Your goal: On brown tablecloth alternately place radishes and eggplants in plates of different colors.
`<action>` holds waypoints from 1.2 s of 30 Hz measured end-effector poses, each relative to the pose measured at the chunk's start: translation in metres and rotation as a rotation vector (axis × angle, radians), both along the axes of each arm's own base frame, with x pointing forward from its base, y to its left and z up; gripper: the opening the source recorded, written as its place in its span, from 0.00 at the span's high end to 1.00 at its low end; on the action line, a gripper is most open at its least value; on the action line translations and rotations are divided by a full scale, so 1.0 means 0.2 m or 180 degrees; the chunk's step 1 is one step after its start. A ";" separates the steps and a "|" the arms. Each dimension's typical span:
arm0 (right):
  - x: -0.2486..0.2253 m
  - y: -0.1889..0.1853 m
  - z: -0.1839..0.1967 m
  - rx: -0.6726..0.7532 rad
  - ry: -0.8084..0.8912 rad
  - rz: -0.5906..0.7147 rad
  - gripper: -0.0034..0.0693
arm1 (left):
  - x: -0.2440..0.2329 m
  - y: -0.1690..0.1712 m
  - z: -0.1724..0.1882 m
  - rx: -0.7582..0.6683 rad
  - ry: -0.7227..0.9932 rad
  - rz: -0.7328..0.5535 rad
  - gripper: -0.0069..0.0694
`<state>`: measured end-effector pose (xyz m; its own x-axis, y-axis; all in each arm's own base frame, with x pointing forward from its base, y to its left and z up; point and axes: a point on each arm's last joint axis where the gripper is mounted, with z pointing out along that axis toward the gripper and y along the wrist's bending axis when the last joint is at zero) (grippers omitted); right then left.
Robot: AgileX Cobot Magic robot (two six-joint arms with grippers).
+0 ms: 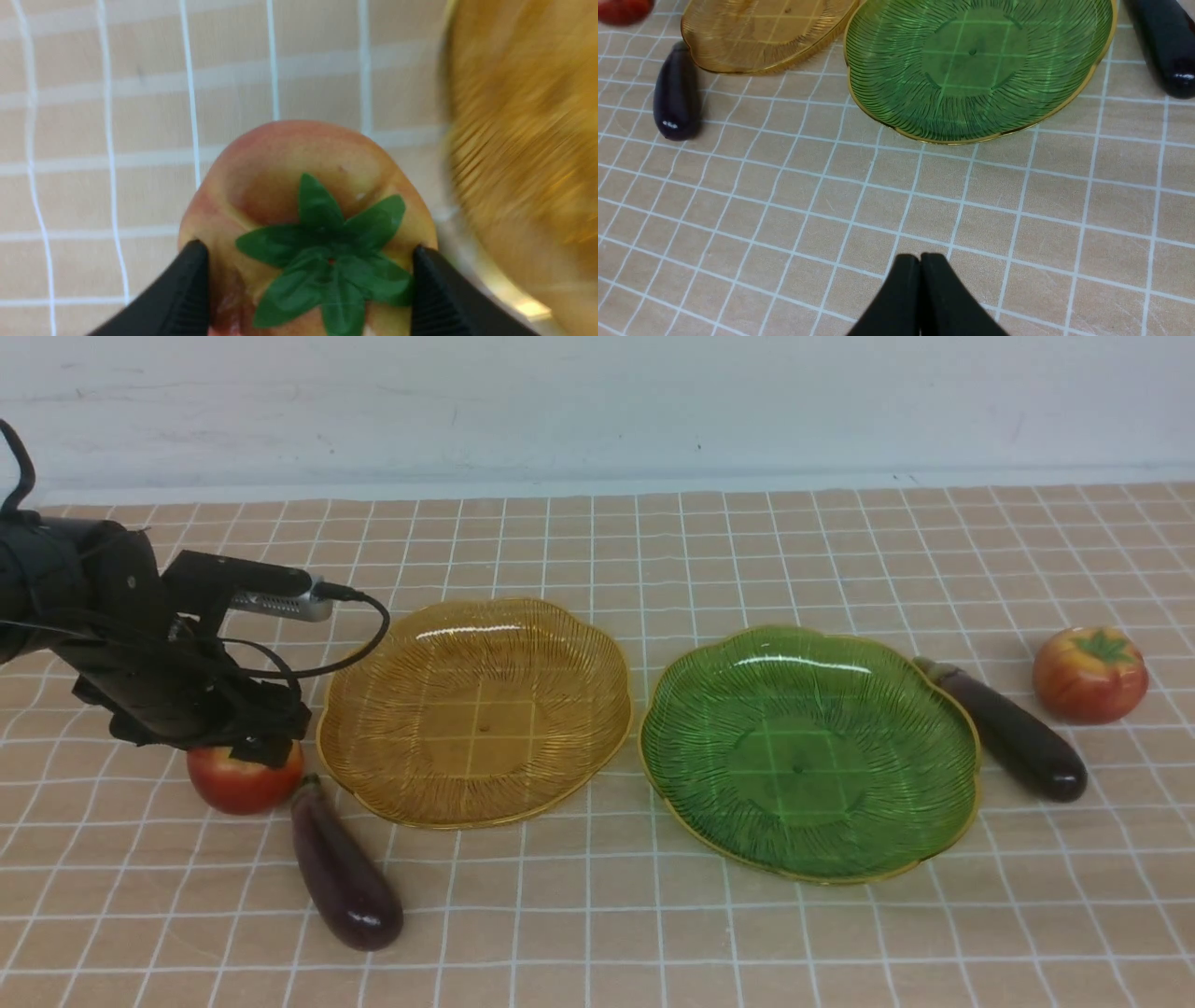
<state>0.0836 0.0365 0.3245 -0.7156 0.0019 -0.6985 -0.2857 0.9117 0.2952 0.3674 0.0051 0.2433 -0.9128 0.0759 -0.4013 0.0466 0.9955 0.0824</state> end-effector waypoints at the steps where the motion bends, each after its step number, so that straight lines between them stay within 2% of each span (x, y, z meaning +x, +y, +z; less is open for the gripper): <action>1: 0.00 0.00 0.00 0.0007 -0.0002 -0.0004 0.97 | 0.00 -0.01 0.04 -0.0058 -0.0064 0.0024 0.37; 4: 0.00 0.00 0.00 0.0033 -0.0008 -0.0041 0.97 | -0.01 -0.08 0.21 -0.0339 -0.0366 0.0003 0.38; 8: 0.01 -0.01 0.01 0.0041 -0.0041 -0.0127 0.97 | -0.02 -0.26 0.26 -0.0695 -0.0490 -0.0342 0.38; 13: 0.01 -0.02 0.00 0.0007 -0.0049 -0.0169 0.97 | 0.01 -0.45 0.18 -0.0776 -0.0469 -0.0797 0.38; 16: 0.02 -0.02 0.00 -0.0004 -0.0034 -0.0224 0.97 | 0.07 -0.54 0.02 -0.0758 -0.0310 -0.0888 0.37; 19: 0.02 -0.03 0.00 -0.0013 0.0005 -0.0335 0.97 | 0.11 -0.55 -0.11 -0.0734 -0.0147 -0.0869 0.33; 22: 0.03 -0.06 -0.01 -0.0071 0.0084 -0.0530 0.97 | 0.12 -0.55 -0.16 -0.0726 -0.0064 -0.0860 0.26; 30: 0.18 -0.16 0.00 -0.0534 0.0457 -0.1125 0.97 | 0.12 -0.55 -0.16 -0.0725 -0.0037 -0.0868 0.06; 36: 0.43 -0.20 0.02 -0.0732 0.0645 -0.1249 0.97 | 0.10 -0.54 -0.11 -0.0712 -0.0056 -0.0908 0.02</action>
<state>0.1694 -0.0045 0.3281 -0.8132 0.1605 -0.5594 0.1343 0.9870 0.0880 0.3865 -0.1038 0.2219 -0.8603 0.2352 -0.4524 0.3258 0.9361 -0.1327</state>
